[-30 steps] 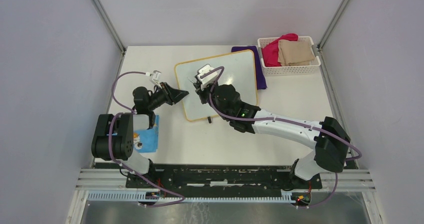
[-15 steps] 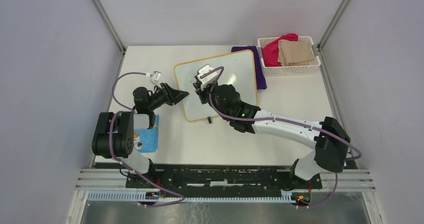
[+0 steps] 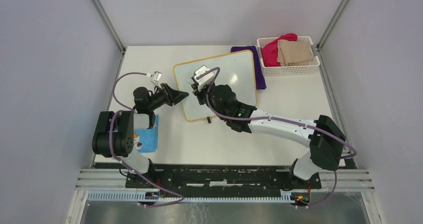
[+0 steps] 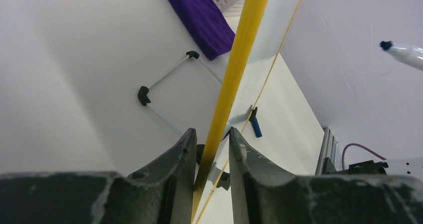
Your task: Write a sentence on the whiteboard
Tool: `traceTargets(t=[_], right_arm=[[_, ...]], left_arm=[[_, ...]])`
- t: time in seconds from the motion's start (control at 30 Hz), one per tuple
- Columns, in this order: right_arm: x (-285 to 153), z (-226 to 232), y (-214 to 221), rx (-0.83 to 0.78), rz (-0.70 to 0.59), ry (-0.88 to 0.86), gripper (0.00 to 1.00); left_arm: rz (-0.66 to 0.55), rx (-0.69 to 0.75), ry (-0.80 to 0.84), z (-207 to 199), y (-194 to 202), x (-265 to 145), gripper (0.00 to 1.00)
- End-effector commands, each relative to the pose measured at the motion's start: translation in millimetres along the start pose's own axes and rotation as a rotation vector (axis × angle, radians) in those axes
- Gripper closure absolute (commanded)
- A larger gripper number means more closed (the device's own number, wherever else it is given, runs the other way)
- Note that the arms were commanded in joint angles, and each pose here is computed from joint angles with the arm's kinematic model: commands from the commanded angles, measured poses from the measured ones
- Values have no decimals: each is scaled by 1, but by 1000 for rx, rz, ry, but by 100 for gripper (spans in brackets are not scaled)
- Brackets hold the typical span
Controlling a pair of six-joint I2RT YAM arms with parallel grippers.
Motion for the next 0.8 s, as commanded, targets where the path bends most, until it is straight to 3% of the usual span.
traceTargets(t=[0.0,0.77], right_arm=[[12,3,-20,19,-57,15,100],[42,-3,-13,-3,-26,83,100]], left_arm=[[-7,32,-1,1,-5,3,67],[5,45,-12,3,-5,3,71]])
Point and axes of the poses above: each gripper's point midway between its finger pads, its own x axis out along the fingers, its own z axis along the line the jaws close on, y = z × x, the point moved 2 cm from there along -x, back along the fingers, and after that the axes turned 9 degrees about x, right-handed, at the moved point
